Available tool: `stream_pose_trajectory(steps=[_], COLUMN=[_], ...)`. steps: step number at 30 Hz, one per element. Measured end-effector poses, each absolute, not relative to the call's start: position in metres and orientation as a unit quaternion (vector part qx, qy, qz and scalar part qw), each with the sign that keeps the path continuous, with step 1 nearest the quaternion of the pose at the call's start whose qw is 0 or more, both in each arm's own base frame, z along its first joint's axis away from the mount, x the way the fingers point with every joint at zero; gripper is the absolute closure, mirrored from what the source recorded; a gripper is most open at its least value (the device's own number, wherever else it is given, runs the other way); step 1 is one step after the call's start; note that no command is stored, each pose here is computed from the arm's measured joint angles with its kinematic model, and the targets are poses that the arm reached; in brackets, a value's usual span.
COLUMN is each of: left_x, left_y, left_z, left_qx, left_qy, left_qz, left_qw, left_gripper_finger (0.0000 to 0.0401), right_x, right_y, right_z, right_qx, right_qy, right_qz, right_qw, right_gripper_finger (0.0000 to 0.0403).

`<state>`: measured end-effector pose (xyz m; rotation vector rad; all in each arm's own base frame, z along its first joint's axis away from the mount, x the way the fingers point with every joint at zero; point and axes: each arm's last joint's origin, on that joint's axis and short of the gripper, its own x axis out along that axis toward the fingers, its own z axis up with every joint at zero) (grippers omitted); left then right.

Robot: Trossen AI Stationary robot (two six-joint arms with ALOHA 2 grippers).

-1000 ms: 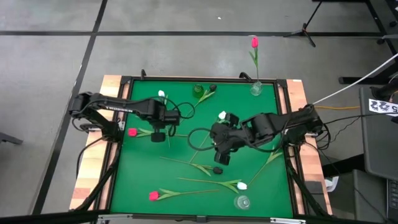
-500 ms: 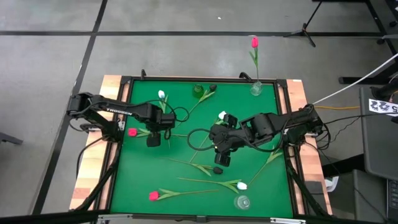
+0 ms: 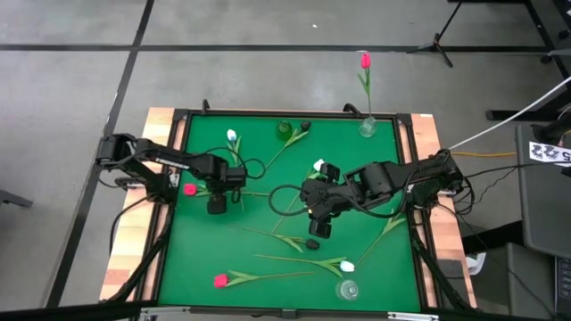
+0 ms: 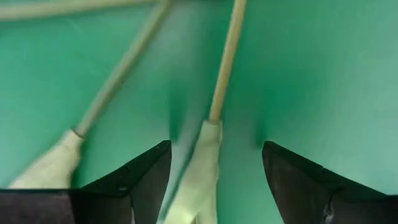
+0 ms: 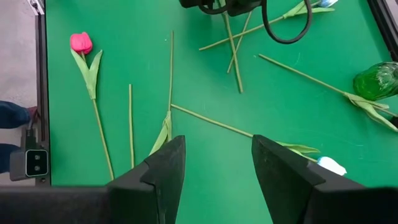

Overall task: Sort flowers into vase by color
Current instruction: Put the pink tulip into the top transparent vase

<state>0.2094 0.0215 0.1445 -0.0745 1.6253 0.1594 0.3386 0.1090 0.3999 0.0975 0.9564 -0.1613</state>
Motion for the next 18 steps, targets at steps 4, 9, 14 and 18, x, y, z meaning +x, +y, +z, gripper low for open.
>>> stream_pose_trajectory(steps=[4, 9, 14, 18], left_x=[0.210, 0.209, 0.209, 0.208], left_y=[0.025, 0.030, 0.035, 0.036], left_z=[0.142, 0.142, 0.142, 0.142], left_qx=[-0.039, -0.050, -0.057, -0.061], left_qy=[0.720, 0.720, 0.720, 0.719], left_qz=[0.075, 0.087, 0.094, 0.098], left_qw=[0.688, 0.686, 0.686, 0.685], left_gripper_finger=[0.0204, 0.0297, 0.0385, 0.0379], right_x=[0.339, 0.339, 0.339, 0.339], right_y=[0.109, 0.109, 0.109, 0.109], right_z=[0.400, 0.400, 0.400, 0.400], right_qx=[0.047, 0.047, 0.047, 0.047], right_qy=[0.459, 0.459, 0.458, 0.457], right_qz=[-0.078, -0.078, -0.078, -0.078], right_qw=[0.884, 0.884, 0.884, 0.885], right_gripper_finger=[0.0216, 0.0216, 0.0216, 0.0217])
